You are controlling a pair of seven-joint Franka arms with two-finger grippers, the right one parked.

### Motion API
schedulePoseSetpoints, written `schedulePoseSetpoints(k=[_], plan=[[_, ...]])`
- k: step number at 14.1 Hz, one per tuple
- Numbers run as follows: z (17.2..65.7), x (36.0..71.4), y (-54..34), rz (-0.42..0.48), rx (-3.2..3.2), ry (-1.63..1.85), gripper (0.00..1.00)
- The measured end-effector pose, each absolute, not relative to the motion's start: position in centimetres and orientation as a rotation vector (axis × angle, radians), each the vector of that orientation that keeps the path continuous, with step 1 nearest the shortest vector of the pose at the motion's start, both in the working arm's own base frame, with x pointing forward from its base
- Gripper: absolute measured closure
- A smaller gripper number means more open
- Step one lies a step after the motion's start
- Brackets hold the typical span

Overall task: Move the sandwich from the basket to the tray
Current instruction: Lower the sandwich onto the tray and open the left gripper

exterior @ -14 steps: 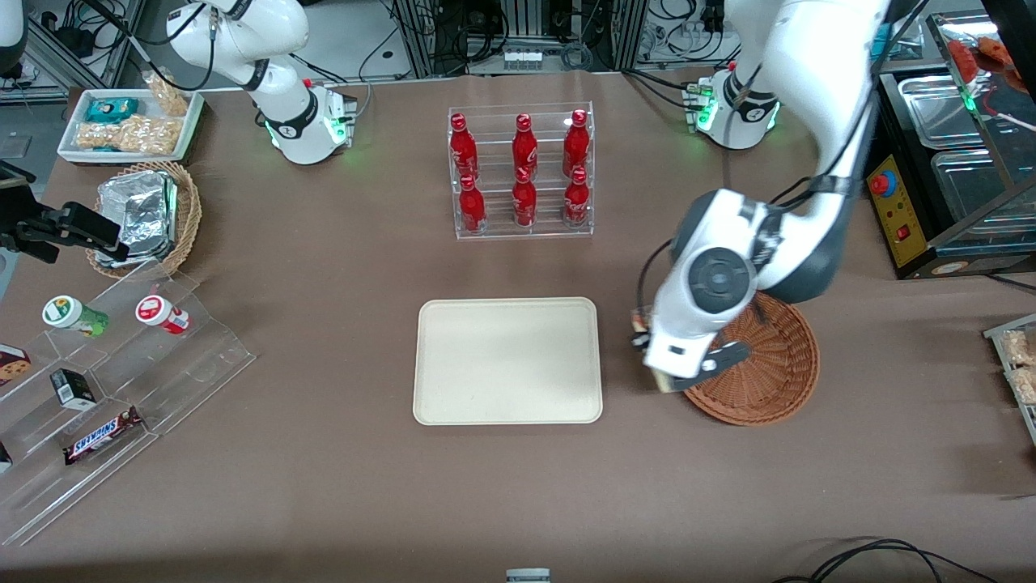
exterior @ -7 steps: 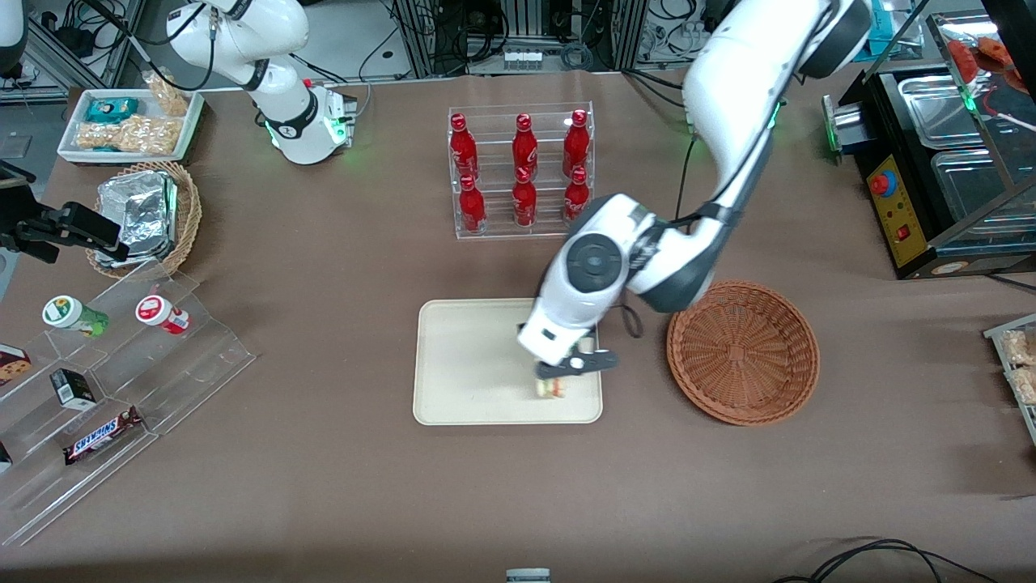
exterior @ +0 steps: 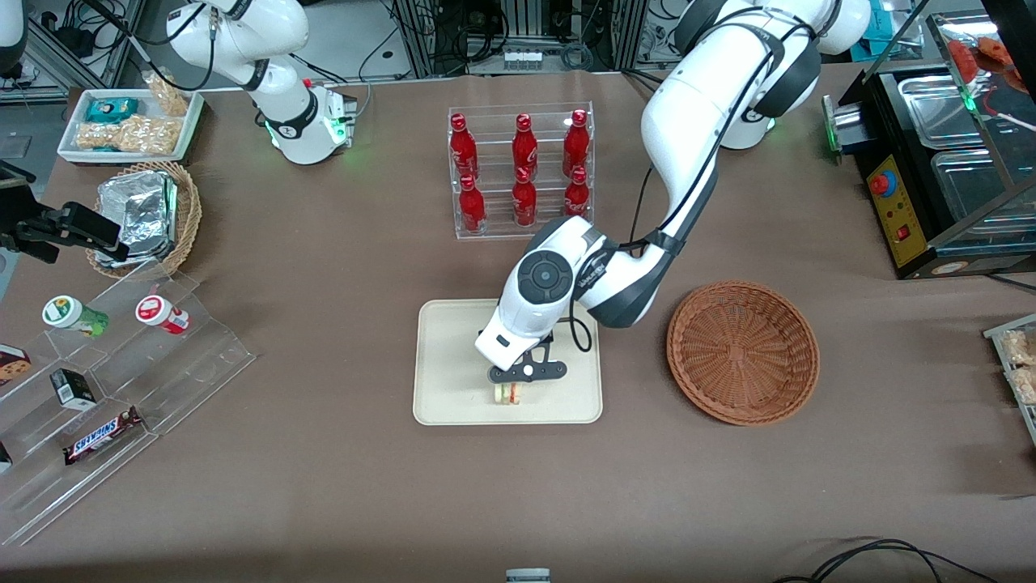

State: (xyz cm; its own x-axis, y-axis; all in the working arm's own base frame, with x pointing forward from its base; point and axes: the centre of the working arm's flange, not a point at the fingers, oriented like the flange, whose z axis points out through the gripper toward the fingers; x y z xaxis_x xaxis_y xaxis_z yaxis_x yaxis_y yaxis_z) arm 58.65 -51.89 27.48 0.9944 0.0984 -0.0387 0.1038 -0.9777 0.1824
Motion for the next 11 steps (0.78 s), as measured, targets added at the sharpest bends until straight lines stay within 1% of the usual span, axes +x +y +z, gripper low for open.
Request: schedulePoseSetpoints(k=[6, 8, 11], plan=[[25.3, 58.2, -52.5, -0.053, 2.951, 0.149, 0.88], [25.0, 58.0, -52.8, -0.056, 2.949, 0.165, 0.73], [26.2, 58.2, -53.1, -0.038, 2.936, 0.185, 0.44]])
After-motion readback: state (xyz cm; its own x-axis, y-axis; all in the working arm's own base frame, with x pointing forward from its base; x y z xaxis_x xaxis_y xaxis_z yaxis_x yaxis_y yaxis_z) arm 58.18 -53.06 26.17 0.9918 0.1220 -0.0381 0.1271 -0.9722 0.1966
